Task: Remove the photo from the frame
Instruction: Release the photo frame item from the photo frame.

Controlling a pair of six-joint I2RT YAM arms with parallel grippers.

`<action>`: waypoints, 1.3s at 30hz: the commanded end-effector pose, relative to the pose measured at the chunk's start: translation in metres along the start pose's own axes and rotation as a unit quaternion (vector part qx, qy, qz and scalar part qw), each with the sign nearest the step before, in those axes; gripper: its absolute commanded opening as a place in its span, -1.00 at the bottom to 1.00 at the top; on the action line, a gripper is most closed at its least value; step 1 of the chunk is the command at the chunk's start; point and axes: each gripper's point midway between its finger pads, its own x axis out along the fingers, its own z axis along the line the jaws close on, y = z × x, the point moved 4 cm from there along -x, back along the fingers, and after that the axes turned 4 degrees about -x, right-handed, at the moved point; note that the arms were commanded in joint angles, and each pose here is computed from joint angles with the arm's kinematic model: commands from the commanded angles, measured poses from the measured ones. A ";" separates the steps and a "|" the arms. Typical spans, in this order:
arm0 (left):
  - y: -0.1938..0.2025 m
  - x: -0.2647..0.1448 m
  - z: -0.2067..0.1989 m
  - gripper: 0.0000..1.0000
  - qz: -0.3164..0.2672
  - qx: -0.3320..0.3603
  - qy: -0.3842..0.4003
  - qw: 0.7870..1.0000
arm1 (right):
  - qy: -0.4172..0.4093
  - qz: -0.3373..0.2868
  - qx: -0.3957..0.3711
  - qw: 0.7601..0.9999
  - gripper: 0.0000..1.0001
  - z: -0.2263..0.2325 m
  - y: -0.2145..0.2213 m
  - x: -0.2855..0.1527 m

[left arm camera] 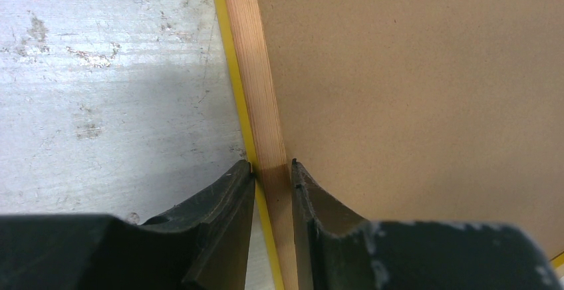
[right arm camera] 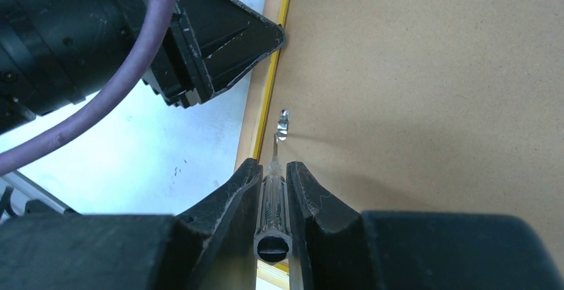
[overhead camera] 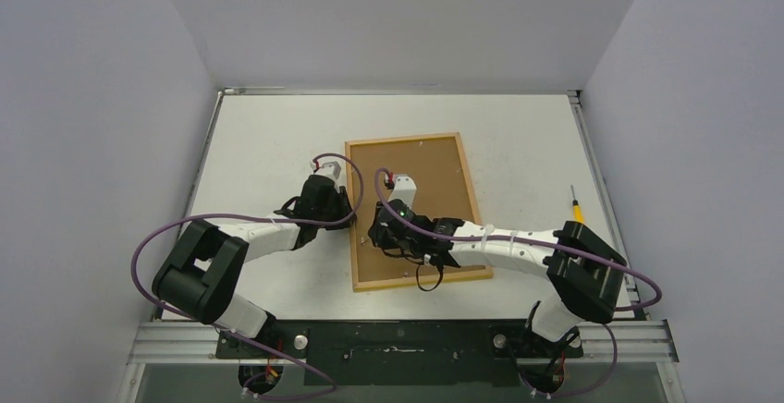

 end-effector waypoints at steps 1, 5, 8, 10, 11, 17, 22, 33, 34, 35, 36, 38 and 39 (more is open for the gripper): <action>-0.012 -0.002 -0.003 -0.49 -0.017 0.009 -0.001 1.000 | -0.061 -0.049 -0.045 0.996 -0.89 0.024 -0.040 -0.027; -0.012 -0.003 -0.004 -0.48 -0.020 0.008 0.002 1.000 | -0.048 -0.082 -0.057 0.994 -0.89 0.013 -0.063 -0.048; -0.012 -0.001 -0.003 -0.48 -0.017 0.007 0.000 1.000 | 0.004 -0.100 -0.054 0.994 -0.89 -0.011 -0.075 -0.059; -0.012 0.000 -0.003 -0.48 -0.015 0.007 -0.001 1.000 | 0.047 -0.099 -0.054 0.992 -0.89 -0.030 -0.076 -0.066; -0.012 0.000 -0.003 -0.48 -0.014 0.006 -0.002 1.000 | 0.071 -0.102 -0.052 0.991 -0.89 -0.040 -0.076 -0.069; -0.014 0.001 0.001 -0.53 -0.016 -0.003 -0.014 1.000 | 0.186 -0.105 -0.044 0.976 -0.89 -0.092 -0.068 -0.094; -0.023 -0.008 0.011 -0.61 -0.052 -0.017 -0.038 0.998 | 0.282 -0.102 -0.021 0.954 -0.89 -0.129 -0.063 -0.121; -0.026 -0.012 0.012 -0.65 -0.061 -0.024 -0.039 0.997 | 0.294 -0.071 -0.016 0.953 -0.89 -0.142 -0.051 -0.134; -0.026 -0.012 0.011 -0.64 -0.062 -0.023 -0.034 0.997 | 0.297 -0.064 -0.019 0.952 -0.89 -0.142 -0.048 -0.132; -0.026 -0.013 0.010 -0.64 -0.064 -0.023 -0.030 0.997 | 0.301 -0.056 -0.022 0.952 -0.89 -0.144 -0.045 -0.130; -0.026 -0.014 0.009 -0.63 -0.066 -0.023 -0.026 0.997 | 0.305 -0.050 -0.024 0.951 -0.89 -0.145 -0.043 -0.128; -0.026 -0.016 0.008 -0.60 -0.068 -0.023 -0.022 0.997 | 0.306 -0.037 -0.024 0.951 -0.89 -0.147 -0.037 -0.123; -0.027 -0.016 0.008 -0.58 -0.070 -0.024 -0.023 0.997 | 0.306 -0.029 -0.021 0.951 -0.89 -0.148 -0.035 -0.120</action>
